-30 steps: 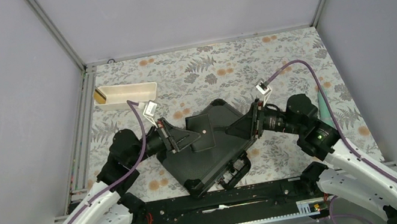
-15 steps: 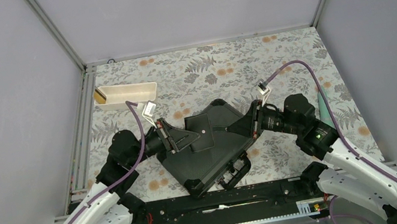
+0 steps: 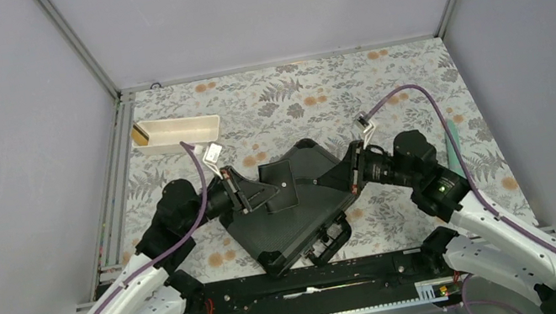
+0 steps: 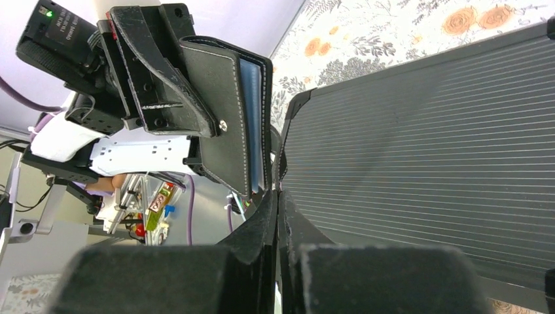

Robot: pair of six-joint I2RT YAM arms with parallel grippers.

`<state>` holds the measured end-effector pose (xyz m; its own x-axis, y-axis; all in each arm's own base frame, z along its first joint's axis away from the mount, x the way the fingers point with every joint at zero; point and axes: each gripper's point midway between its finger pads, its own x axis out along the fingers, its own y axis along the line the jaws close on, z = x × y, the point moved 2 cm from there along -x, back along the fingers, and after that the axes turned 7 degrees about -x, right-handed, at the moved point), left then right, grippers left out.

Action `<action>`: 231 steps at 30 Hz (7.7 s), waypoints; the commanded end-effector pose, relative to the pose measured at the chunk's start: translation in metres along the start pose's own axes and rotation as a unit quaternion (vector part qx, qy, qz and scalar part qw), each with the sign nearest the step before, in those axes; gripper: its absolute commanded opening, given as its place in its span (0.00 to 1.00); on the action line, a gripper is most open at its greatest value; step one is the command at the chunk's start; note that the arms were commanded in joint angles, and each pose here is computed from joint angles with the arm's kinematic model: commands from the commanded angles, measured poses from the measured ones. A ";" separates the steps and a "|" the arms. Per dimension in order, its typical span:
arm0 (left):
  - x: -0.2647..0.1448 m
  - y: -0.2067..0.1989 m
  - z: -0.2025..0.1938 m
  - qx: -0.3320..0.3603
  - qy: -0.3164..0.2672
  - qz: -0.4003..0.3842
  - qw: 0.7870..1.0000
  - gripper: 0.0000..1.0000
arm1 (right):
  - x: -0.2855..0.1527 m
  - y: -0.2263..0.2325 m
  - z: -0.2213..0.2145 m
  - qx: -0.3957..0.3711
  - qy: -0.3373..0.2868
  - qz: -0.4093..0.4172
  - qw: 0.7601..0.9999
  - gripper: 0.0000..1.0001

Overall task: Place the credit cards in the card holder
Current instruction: Close the card holder at the center of the board, then place the card holder at the center of the board.

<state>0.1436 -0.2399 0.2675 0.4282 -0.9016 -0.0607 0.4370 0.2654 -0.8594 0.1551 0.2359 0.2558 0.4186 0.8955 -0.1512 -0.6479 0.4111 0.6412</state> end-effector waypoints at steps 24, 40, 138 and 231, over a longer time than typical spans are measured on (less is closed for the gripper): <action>0.017 0.039 0.010 0.013 -0.016 0.149 0.989 0.00 | 0.082 -0.005 -0.003 0.043 0.064 -0.059 0.995 0.00; 0.020 0.037 0.009 0.017 -0.013 0.149 0.989 0.00 | 0.095 -0.011 -0.014 0.050 0.094 -0.080 0.991 0.00; 0.044 0.018 0.001 0.018 0.006 0.068 0.998 0.00 | 0.155 0.010 -0.078 0.086 0.223 -0.062 0.969 0.00; -0.128 0.116 0.127 0.097 -0.168 0.407 0.892 0.99 | -0.105 -0.262 0.024 0.181 -0.052 -0.479 0.858 0.00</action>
<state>0.2342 -0.0696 0.2440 0.8241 -0.3480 -0.4470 0.0380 0.8212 -0.5693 0.2909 0.0408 0.1318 0.7091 0.2041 -0.6749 0.2455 0.8258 0.5077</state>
